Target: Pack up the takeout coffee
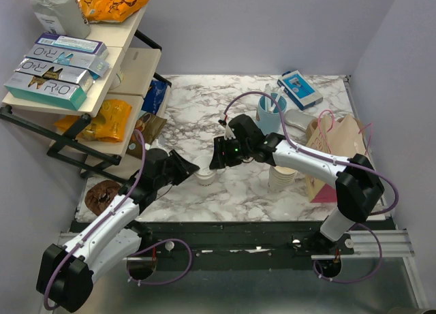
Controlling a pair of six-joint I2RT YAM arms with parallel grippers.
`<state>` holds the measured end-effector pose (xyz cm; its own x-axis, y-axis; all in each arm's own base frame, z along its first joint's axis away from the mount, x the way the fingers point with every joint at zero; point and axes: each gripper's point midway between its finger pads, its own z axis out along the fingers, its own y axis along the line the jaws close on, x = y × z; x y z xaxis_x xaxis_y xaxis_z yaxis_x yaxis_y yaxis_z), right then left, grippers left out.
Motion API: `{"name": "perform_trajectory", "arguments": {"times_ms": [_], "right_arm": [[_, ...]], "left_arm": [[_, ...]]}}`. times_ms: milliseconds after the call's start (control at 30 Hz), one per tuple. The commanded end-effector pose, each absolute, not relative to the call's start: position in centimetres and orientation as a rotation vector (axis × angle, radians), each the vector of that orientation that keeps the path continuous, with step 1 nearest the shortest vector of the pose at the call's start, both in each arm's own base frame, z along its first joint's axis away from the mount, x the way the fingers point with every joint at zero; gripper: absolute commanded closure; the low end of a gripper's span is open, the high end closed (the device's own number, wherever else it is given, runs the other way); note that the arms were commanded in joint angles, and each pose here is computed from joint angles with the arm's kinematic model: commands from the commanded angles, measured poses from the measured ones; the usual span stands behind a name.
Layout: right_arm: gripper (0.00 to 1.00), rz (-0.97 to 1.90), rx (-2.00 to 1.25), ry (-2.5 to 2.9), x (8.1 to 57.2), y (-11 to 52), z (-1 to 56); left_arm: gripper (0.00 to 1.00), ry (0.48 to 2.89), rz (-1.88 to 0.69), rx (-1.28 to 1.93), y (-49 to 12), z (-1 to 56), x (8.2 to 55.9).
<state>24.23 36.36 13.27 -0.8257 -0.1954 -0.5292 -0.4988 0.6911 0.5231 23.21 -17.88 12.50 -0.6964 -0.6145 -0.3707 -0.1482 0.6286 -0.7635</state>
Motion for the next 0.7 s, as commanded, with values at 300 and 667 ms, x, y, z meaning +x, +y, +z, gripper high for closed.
{"name": "perform_trajectory", "arguments": {"times_ms": [300,667], "right_arm": [[0.51,0.849,-0.473,2.518,24.7,35.7,10.7],[0.57,0.676,-0.397,2.596,24.8,33.3,6.7]], "left_arm": [[0.6,2.341,-0.84,-0.656,-16.2,7.8,21.1],[0.6,2.456,-0.697,-0.746,-14.8,4.4,19.8]]}}
